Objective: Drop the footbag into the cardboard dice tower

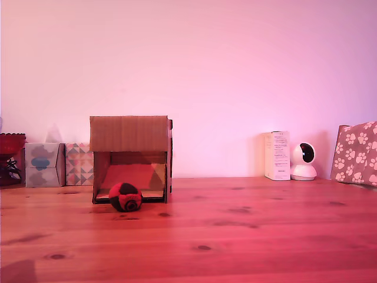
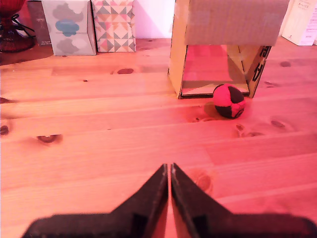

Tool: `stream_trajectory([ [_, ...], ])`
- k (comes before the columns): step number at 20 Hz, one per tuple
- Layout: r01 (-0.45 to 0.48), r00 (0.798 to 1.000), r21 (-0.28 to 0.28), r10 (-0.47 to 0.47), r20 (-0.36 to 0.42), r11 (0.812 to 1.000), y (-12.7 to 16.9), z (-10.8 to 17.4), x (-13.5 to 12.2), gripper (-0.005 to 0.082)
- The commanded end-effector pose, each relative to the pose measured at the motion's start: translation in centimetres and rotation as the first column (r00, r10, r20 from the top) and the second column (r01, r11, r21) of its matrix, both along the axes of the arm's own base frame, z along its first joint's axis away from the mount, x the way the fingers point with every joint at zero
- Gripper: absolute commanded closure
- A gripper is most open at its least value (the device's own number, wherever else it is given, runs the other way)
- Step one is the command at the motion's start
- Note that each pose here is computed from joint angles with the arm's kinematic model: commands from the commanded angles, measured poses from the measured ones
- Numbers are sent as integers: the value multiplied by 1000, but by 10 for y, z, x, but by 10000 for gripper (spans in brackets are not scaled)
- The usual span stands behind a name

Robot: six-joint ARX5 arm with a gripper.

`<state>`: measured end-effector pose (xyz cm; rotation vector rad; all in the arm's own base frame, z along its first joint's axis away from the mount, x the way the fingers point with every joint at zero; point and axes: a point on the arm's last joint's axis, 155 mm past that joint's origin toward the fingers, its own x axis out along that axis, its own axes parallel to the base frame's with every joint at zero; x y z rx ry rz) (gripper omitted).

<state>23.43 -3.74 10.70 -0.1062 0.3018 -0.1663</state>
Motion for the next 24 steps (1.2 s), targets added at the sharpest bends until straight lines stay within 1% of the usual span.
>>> stream_trajectory([
  [1,11,1000,1,-11,-13,1000,-2,-7,-1,793],
  [8,11,1000,0,-11,-10,1000,-2,-6,0,793],
  [9,13,1000,-19,-13,6,1000,-3,-2,1,793],
  [10,33,999,-39,-32,32,999,-8,6,2,793],
  [11,39,998,-44,-36,58,998,-9,13,3,793],
  [13,41,996,-48,-37,87,998,-9,26,3,793],
  [16,95,988,-72,-86,126,993,-19,46,0,793],
  [18,119,985,-73,-109,132,990,-25,55,1,793],
  [19,146,982,-75,-135,132,986,-30,58,2,793],
  [21,188,976,-71,-179,122,980,-40,62,5,793],
  [24,247,967,-56,-242,80,967,-56,55,15,793],
])
